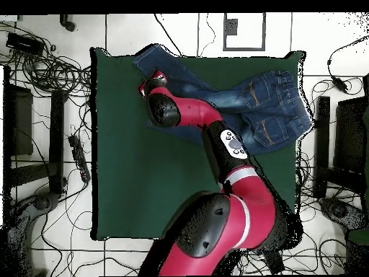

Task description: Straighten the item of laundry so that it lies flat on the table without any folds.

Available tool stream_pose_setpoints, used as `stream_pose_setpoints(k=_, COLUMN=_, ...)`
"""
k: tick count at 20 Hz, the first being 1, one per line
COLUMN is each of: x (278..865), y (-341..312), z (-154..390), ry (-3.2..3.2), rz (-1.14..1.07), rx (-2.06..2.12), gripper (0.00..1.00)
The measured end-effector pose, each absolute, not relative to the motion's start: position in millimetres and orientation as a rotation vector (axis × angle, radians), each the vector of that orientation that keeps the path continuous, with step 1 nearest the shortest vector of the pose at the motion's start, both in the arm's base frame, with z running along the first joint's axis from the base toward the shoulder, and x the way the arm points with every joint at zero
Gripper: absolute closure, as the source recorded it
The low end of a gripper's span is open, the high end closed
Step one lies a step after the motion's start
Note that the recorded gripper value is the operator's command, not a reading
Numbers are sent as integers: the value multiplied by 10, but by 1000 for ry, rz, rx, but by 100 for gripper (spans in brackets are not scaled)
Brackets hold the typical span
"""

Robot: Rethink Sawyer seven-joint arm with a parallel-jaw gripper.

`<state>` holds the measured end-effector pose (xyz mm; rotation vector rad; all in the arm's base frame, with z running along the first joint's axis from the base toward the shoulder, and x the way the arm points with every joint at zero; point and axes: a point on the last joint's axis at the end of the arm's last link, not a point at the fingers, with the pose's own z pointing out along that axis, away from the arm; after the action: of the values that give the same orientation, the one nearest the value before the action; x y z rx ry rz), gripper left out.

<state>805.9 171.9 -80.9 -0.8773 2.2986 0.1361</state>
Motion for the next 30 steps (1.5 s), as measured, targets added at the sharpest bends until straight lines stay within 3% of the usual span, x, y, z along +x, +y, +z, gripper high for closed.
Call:
stream_pose_setpoints(k=21, x=8321, y=1140, z=-631, ry=2613, rz=269, rx=-792, gripper=0)
stream_pose_setpoints(k=22, x=8334, y=1084, z=-623, ry=2625, rz=263, rx=-791, gripper=100)
stream_pose_setpoints(k=30, x=8365, y=806, z=-611, ry=2661, rz=208, rx=-787, gripper=100)
